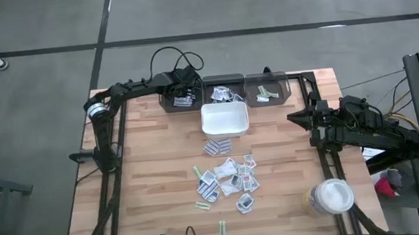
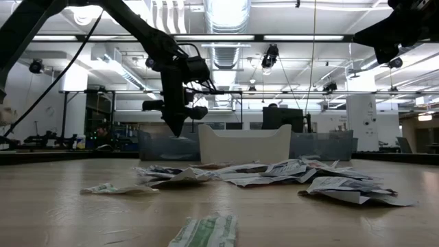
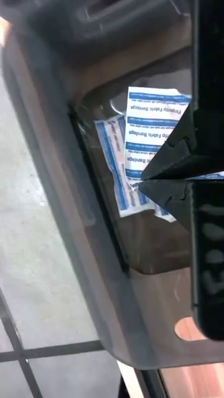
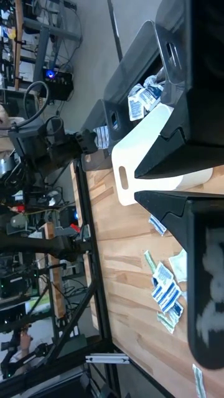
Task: Pick & Place First Aid Supplies
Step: Put the blue bandage pack into the left gray bin
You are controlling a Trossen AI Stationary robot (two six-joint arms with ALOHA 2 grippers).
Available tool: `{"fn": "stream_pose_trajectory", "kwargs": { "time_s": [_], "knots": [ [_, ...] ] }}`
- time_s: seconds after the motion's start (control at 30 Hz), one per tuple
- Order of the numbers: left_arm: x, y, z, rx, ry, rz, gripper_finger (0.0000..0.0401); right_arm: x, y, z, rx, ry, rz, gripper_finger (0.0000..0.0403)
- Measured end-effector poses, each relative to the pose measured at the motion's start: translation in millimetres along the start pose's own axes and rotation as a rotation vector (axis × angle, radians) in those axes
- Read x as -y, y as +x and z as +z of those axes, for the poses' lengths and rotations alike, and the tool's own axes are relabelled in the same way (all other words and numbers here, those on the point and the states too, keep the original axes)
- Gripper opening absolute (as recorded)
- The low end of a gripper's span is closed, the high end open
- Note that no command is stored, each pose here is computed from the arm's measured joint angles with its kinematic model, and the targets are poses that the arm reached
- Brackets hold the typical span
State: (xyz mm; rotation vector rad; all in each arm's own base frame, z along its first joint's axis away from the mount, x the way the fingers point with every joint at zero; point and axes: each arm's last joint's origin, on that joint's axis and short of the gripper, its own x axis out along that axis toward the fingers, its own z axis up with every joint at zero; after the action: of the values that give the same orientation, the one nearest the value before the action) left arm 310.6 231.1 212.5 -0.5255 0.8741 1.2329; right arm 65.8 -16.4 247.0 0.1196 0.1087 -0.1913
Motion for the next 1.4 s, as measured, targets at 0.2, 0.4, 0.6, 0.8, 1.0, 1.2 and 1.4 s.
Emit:
{"fn": "stream_pose_trajectory", "kwargs": {
  "time_s": [0.2, 0.4, 0.6, 0.8, 1.0, 1.2, 1.4],
  "knots": [
    [2, 0, 3, 0.024, -0.013, -0.021, 0.0000, 0, 0, 0, 0.000, 0.000, 0.000, 0.0038],
    [2, 0, 3, 0.028, -0.006, -0.025, 0.0000, 0, 0, 0, 0.000, 0.000, 0.000, 0.0038],
    [2, 0, 3, 0.028, -0.006, -0.026, 0.0000, 0, 0, 0, 0.000, 0.000, 0.000, 0.0038],
    [2, 0, 3, 0.027, -0.006, -0.031, 0.0000, 0, 0, 0, 0.000, 0.000, 0.000, 0.0038],
    [3, 2, 3, 0.029, 0.003, -0.031, 0.0000, 0, 0, 0, 0.000, 0.000, 0.000, 0.0038],
    [6, 10, 0, 0.019, 0.022, -0.021, 0.0000, 0, 0, 0, 0.000, 0.000, 0.000, 0.0038],
    [6, 17, -1, 0.017, 0.032, 0.005, 0.0000, 0, 0, 0, 0.000, 0.000, 0.000, 0.0038]
  ]
}}
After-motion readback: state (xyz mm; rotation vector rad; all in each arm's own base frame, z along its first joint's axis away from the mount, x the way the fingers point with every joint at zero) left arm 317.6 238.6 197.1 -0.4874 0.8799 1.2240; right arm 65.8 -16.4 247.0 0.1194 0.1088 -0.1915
